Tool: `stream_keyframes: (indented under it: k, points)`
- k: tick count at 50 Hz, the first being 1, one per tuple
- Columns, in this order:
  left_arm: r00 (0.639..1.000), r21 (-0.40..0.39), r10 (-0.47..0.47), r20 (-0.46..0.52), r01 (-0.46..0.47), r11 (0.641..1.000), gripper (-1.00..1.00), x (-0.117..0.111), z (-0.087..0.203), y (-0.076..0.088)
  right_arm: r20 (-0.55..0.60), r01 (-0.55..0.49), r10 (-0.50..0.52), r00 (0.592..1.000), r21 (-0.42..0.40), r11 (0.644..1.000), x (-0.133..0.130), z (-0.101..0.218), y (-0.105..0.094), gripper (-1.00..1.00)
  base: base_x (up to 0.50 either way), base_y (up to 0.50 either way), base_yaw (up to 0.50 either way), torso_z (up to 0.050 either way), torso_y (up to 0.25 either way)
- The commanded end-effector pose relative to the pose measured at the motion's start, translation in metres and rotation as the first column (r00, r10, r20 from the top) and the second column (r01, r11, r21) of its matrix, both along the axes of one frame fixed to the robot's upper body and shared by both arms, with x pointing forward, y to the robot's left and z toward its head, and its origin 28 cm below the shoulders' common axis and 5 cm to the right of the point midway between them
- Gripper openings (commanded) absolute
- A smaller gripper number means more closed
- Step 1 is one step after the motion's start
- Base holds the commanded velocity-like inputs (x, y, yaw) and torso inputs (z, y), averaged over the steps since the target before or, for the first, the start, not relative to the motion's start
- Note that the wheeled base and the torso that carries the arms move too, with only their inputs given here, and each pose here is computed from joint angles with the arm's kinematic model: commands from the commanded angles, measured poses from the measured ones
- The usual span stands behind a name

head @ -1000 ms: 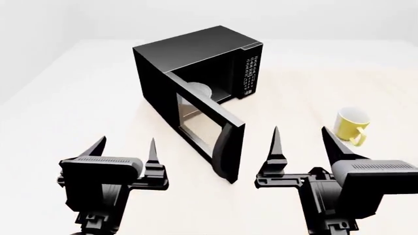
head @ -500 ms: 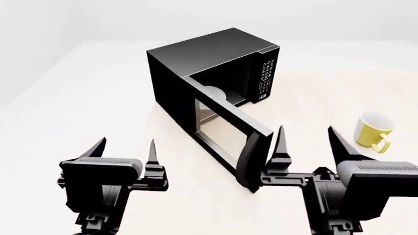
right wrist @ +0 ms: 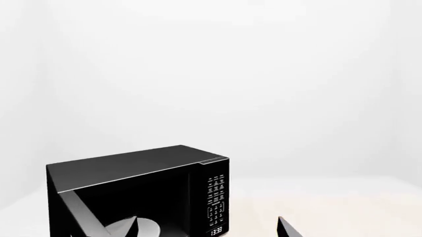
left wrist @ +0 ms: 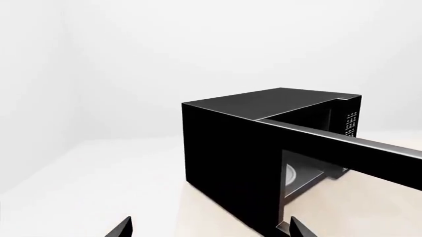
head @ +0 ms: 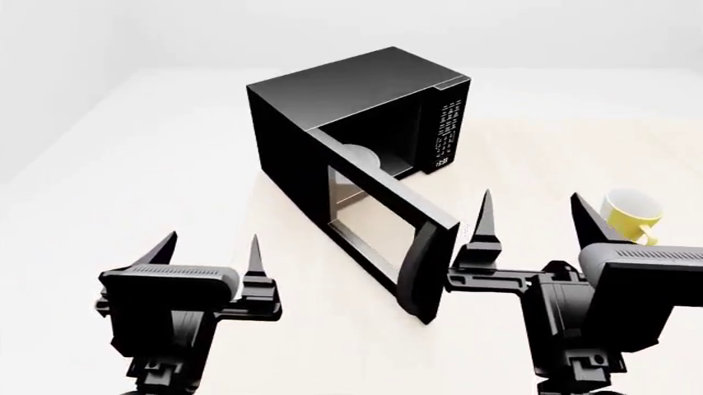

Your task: Close the microwave.

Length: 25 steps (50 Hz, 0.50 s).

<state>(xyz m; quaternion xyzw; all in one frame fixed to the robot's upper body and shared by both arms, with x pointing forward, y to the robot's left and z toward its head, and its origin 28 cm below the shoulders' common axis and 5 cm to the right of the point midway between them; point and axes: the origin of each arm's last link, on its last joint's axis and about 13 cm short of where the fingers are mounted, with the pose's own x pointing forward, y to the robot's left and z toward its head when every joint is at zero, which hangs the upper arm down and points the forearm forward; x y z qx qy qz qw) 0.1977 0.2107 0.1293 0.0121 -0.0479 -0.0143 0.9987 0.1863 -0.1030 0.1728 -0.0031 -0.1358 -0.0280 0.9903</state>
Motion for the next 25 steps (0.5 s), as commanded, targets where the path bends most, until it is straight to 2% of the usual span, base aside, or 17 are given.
stream_keyframes:
  k: [1,8,25]
  points:
    - [1.000,0.004,0.003,0.000,-0.003,1.000,1.00,0.001,0.001,0.001,0.016,0.011,-0.011,1.000,-0.018,1.000,0.002,0.014,-0.001,1.00,0.00,0.00,0.00,0.000,0.000]
    - [1.000,0.006,0.002,-0.002,-0.002,1.000,1.00,0.001,0.001,0.001,0.051,0.002,-0.001,0.999,-0.030,1.000,0.002,0.023,-0.004,1.00,0.04,0.00,0.00,0.000,0.000]
    - [1.000,0.002,0.004,-0.003,-0.004,1.000,1.00,0.002,-0.001,0.001,0.057,0.013,-0.011,0.998,-0.032,0.999,0.003,0.024,-0.006,1.00,0.50,0.00,0.00,0.000,0.000]
